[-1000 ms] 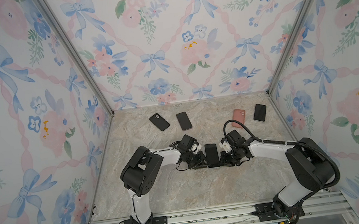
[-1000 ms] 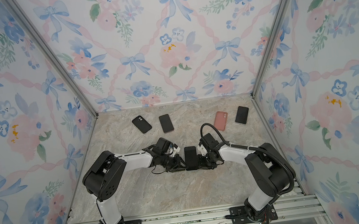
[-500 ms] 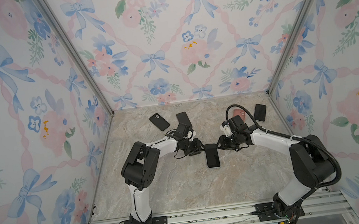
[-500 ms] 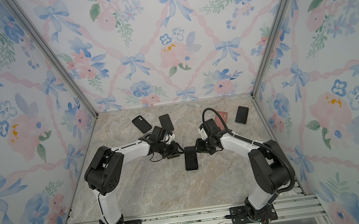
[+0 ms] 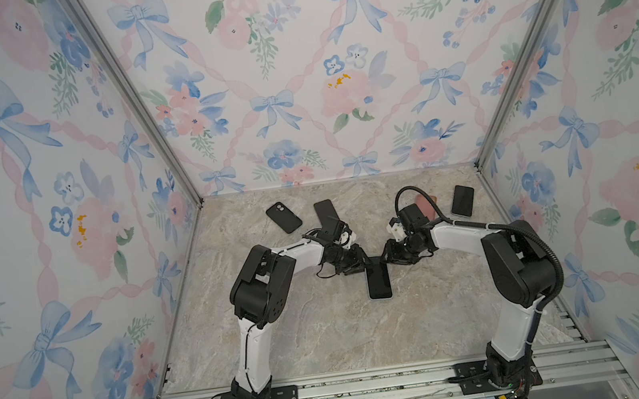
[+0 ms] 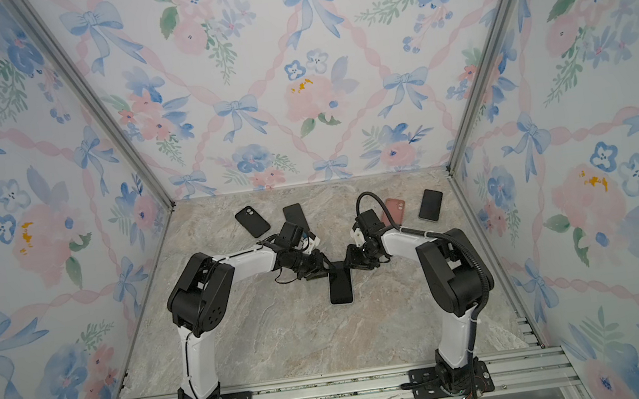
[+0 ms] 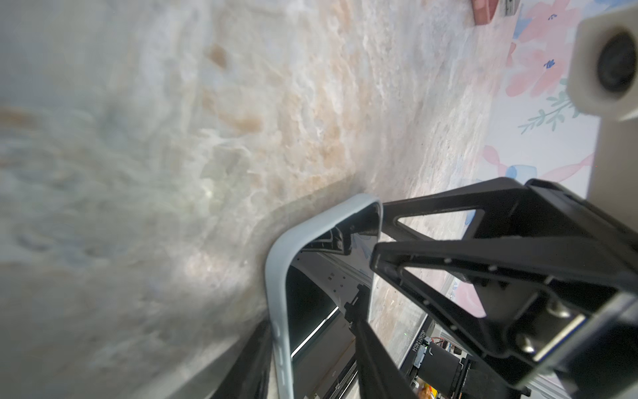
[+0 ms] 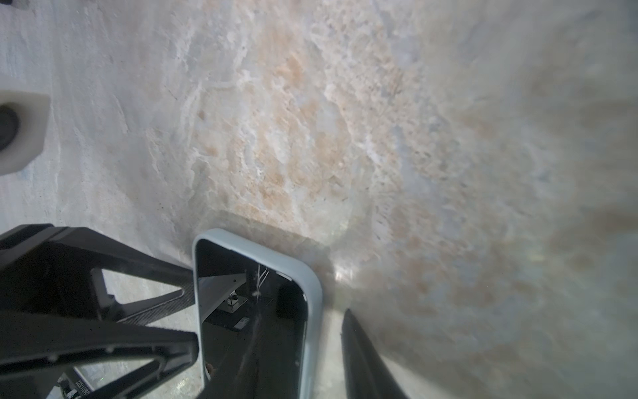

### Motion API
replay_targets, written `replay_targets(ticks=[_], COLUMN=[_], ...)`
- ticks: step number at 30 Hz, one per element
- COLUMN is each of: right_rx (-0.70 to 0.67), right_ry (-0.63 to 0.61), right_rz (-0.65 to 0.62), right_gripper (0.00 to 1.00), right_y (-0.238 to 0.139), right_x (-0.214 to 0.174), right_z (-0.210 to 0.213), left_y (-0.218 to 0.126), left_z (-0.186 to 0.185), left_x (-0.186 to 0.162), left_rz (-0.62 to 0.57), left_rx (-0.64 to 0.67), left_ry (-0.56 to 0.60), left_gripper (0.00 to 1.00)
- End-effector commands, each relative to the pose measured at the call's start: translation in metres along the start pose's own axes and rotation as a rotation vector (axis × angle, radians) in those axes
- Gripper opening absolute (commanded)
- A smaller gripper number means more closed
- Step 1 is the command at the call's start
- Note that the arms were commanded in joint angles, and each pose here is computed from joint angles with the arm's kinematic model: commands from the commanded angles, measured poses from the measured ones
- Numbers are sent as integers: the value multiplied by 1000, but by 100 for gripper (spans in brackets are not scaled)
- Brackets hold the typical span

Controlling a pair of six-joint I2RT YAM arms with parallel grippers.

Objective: Put the phone into the phone case

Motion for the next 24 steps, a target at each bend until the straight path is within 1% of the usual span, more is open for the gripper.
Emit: replay_targets(ticks=[1, 3, 5, 9, 12, 17, 19, 21, 22, 24], right_rx=[-5, -25, -73, -132, -157, -173, -172, -177, -182, -203], right_ry=[-2, 2, 15, 14, 12, 17, 14, 3, 0, -19], right_rz=[21, 27, 42, 67, 78, 80, 70, 51, 40, 12], right_gripper=[37, 35, 30, 26, 20, 16, 16, 19, 22, 32], right_y=[8, 11, 14, 22, 26, 25, 19, 7, 1, -14], right_x=[-1, -3, -6, -15, -19, -20, -18, -12, -10, -8], right_z=[3, 2, -2, -3, -4, -4, 1, 8, 11, 20], left_y=[13, 14, 16, 20, 21, 20, 18, 13, 9, -2], left_z=[6, 5, 3, 3, 2, 2, 1, -1, -2, -4], left_x=[-9, -9, -9, -10, -11, -11, -12, -12, -12, -12], left_rz=[55, 58, 61, 71, 73, 68, 64, 53, 43, 18], left_rx=[18, 16, 13, 11, 11, 15, 18, 21, 26, 33], left_ry=[-17, -13, -7, -6, -4, 1, 3, 10, 14, 20], left_gripper=[39, 39, 39, 38, 38, 37, 37, 37, 37, 38])
Point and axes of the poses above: each gripper's point midway between its finger pads, its own y axis out along the fingers, its own z axis along the line the jaws close on, x = y × z, the point moved 7 cm from there along -y, back along the fingers, and after that the axes turned 7 degrees about y, right-handed, at the moved point
